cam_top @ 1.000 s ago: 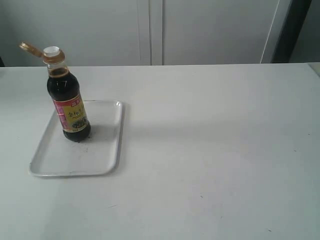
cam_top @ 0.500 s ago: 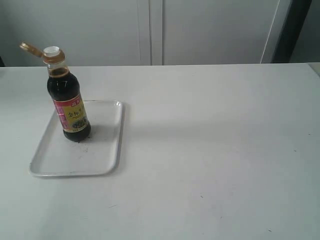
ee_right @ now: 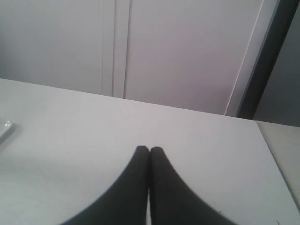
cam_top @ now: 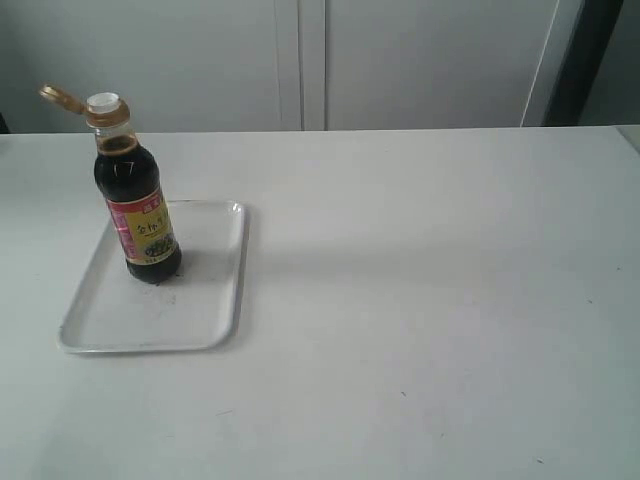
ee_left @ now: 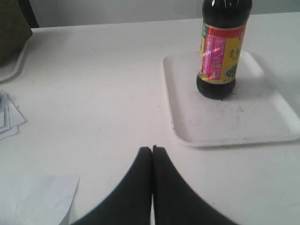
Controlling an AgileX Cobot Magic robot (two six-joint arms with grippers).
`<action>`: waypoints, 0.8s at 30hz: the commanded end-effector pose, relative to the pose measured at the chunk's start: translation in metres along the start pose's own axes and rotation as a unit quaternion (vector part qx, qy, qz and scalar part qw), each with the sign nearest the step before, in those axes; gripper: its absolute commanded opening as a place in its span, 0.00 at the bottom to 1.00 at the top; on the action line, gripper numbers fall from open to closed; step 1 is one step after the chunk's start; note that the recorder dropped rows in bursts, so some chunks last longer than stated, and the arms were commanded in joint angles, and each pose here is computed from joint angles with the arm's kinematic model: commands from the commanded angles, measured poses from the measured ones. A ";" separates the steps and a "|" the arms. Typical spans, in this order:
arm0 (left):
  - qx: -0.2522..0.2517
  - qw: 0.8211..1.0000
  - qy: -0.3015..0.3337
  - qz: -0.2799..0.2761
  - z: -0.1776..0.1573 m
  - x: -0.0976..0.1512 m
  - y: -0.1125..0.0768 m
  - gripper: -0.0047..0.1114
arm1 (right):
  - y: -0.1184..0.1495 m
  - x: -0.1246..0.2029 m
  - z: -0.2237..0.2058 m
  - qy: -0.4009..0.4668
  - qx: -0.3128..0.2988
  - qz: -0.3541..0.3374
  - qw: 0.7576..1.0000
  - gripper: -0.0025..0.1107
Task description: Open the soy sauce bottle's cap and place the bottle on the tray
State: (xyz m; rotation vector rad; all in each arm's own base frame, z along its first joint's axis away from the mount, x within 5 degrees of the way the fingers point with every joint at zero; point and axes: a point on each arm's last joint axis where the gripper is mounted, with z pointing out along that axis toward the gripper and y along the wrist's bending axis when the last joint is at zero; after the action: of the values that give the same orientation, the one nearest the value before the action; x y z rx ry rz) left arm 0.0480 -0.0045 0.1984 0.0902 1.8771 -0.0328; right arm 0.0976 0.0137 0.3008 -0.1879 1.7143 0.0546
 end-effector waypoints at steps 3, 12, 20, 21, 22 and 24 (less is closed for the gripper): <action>0.006 1.000 0.009 -0.020 0.009 0.018 -0.002 0.04 | 0.000 0.000 -0.001 -0.007 0.001 0.000 1.000 0.02; 0.005 1.000 0.022 -0.021 0.013 0.029 -0.002 0.04 | 0.000 0.000 -0.001 -0.007 0.001 0.001 1.000 0.02; 0.006 0.999 0.025 -0.022 0.013 0.029 -0.002 0.04 | 0.000 0.000 -0.001 -0.008 0.001 0.001 1.000 0.02; 0.006 0.999 0.025 -0.022 0.013 0.029 -0.002 0.04 | 0.000 0.000 -0.001 -0.008 0.001 0.001 1.000 0.02; 0.006 0.999 0.025 -0.022 0.013 0.029 -0.002 0.04 | 0.000 0.000 -0.001 -0.008 0.001 0.001 1.000 0.02; 0.006 0.999 0.024 -0.022 0.013 0.029 -0.002 0.04 | 0.000 0.000 -0.001 -0.008 0.001 0.001 1.000 0.02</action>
State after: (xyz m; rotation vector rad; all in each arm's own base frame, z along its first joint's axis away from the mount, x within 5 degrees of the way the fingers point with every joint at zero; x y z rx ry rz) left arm 0.0517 -0.0057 0.1679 0.0688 1.9289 -0.0661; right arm 0.0976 0.0138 0.3008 -0.1868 1.7144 0.0561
